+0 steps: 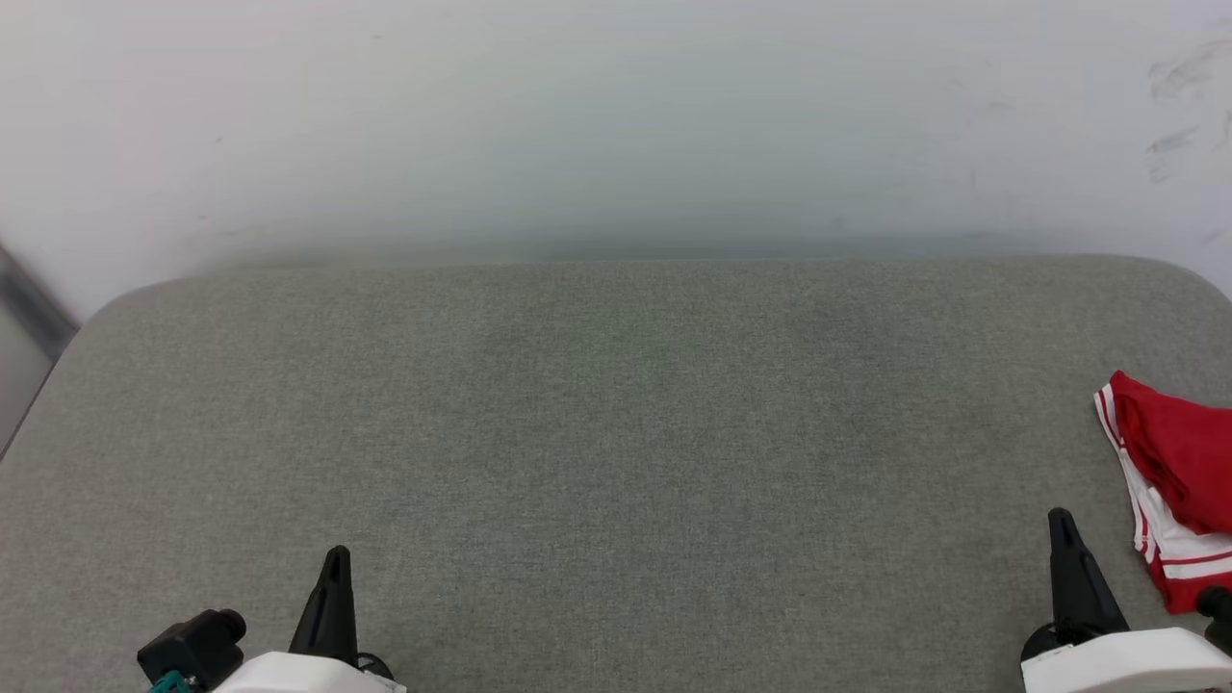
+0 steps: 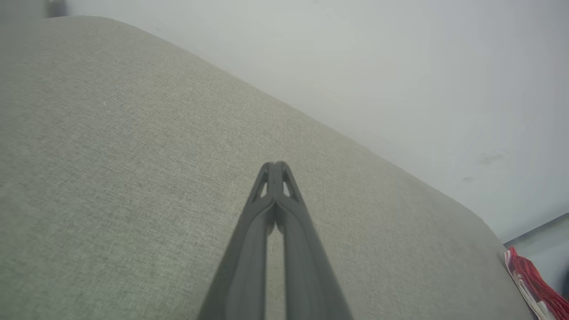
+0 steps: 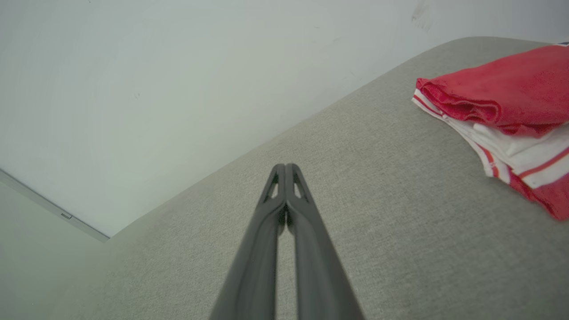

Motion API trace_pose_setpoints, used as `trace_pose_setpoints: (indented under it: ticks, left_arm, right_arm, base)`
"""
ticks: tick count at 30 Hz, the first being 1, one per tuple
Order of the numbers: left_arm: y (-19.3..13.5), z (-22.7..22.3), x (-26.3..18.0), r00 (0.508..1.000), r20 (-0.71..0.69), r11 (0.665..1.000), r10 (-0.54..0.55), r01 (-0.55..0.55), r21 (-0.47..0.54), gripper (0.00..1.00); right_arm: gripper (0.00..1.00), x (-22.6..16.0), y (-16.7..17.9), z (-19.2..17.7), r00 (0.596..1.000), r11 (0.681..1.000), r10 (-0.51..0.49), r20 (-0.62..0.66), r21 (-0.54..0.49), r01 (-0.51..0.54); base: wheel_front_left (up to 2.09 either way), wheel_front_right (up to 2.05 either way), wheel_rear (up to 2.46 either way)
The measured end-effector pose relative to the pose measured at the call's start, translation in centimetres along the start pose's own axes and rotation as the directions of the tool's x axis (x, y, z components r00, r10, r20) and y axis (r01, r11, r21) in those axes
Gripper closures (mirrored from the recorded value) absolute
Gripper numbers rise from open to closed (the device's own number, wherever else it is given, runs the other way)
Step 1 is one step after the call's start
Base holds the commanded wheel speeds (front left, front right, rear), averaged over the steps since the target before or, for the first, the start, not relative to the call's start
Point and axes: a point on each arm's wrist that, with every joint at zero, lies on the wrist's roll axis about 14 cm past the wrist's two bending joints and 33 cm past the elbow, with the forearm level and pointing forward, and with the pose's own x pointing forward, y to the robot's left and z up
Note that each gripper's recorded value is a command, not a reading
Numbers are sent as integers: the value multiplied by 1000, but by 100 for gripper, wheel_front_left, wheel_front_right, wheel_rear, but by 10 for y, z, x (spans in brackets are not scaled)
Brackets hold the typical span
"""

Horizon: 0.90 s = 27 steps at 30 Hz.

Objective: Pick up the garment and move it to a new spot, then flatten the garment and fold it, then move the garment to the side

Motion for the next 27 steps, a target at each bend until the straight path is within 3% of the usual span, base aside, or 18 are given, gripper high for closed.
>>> trace_pose_setpoints:
  ticks: [14,27]
  left_arm:
    - [1,-1,8,1000,-26,977,9,-14,-214,100]
    - [-2,1,17,999,-41,915,-2,-14,-404,100]
  right_arm:
    - [100,8,1,0,1000,979,-11,-15,203,14]
    - [100,13,2,-2,999,924,-15,-34,381,27]
  base:
    - [0,0,0]
    - [0,0,0]
